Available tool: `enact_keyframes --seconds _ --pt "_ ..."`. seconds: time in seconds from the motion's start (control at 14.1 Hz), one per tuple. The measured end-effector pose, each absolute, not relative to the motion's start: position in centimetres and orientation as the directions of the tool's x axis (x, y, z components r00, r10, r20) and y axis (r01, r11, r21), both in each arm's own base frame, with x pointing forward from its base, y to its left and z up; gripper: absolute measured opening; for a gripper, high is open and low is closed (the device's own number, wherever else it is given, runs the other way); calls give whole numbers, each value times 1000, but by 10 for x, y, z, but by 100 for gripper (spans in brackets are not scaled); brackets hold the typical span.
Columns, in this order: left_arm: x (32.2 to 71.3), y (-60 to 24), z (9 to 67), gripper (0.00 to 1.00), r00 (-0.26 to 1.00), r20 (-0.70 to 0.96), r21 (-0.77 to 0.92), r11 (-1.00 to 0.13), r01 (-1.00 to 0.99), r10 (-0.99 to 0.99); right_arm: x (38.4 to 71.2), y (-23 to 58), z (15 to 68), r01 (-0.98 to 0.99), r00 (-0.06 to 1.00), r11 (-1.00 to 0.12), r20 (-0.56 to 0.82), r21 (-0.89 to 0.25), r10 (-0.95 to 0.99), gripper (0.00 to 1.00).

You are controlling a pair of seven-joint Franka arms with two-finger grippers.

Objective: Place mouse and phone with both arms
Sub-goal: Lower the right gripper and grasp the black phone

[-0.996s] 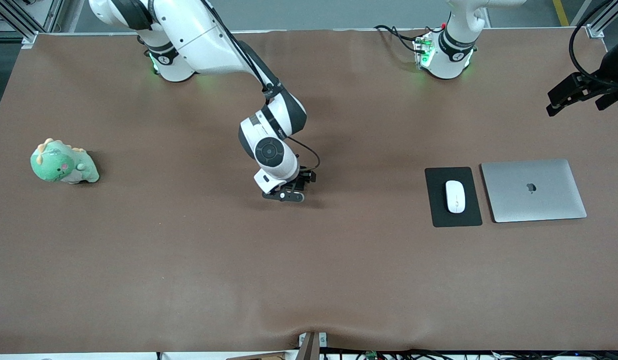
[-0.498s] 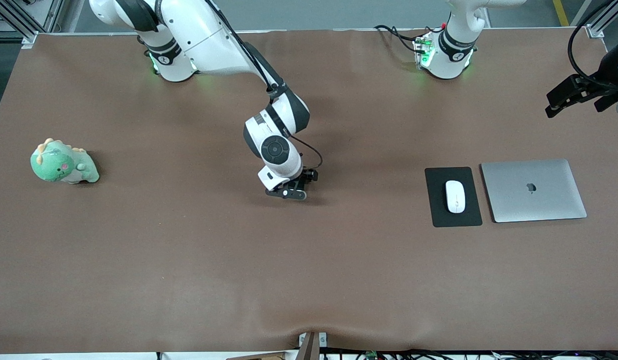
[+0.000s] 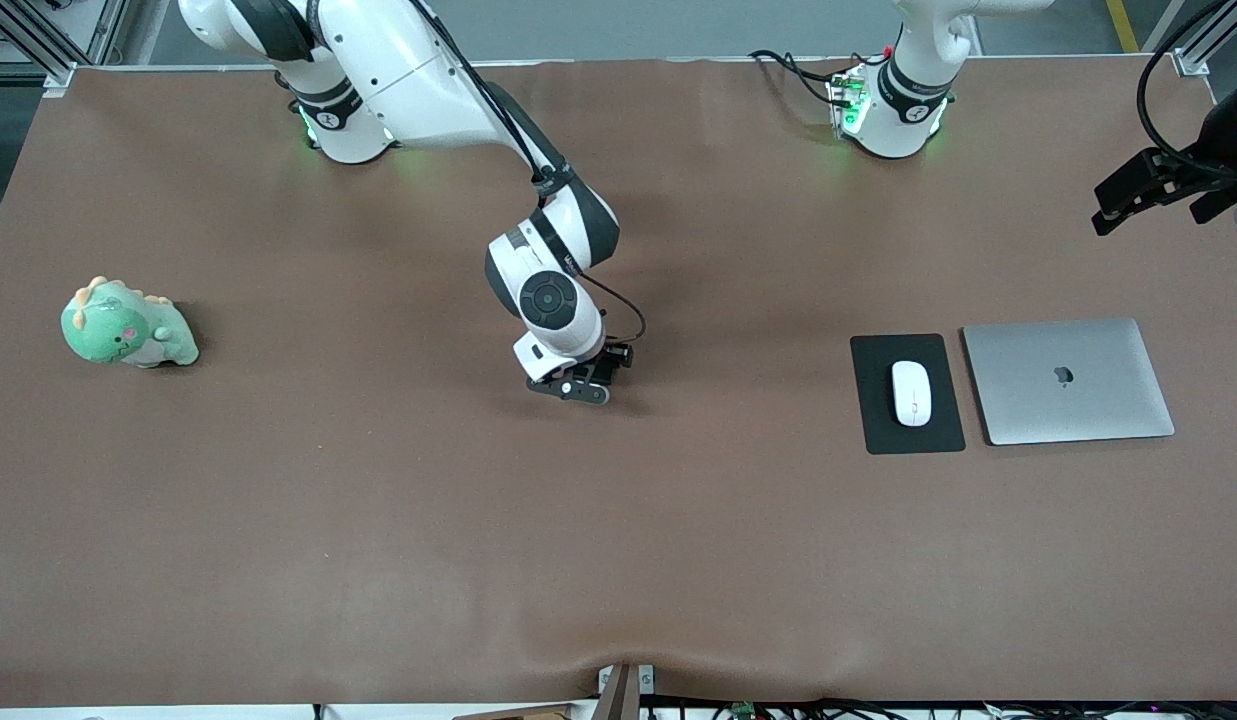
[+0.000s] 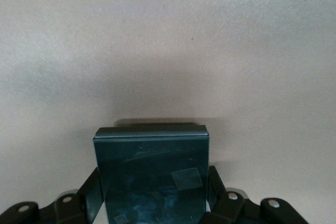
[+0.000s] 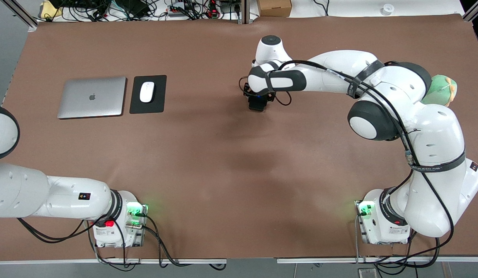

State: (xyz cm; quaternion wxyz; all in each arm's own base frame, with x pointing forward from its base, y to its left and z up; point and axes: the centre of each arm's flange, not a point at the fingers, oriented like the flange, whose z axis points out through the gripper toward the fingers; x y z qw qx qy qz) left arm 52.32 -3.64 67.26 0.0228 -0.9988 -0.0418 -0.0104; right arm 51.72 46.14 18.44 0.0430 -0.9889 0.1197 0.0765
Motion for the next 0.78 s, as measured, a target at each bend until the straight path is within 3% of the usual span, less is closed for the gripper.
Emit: enact_keyframes --seconds 0.78 --pt "522 -36 673 100 996 23 -45 -995 85 84 574 389 252 -349 928 -937 -146 -12 -343 81"
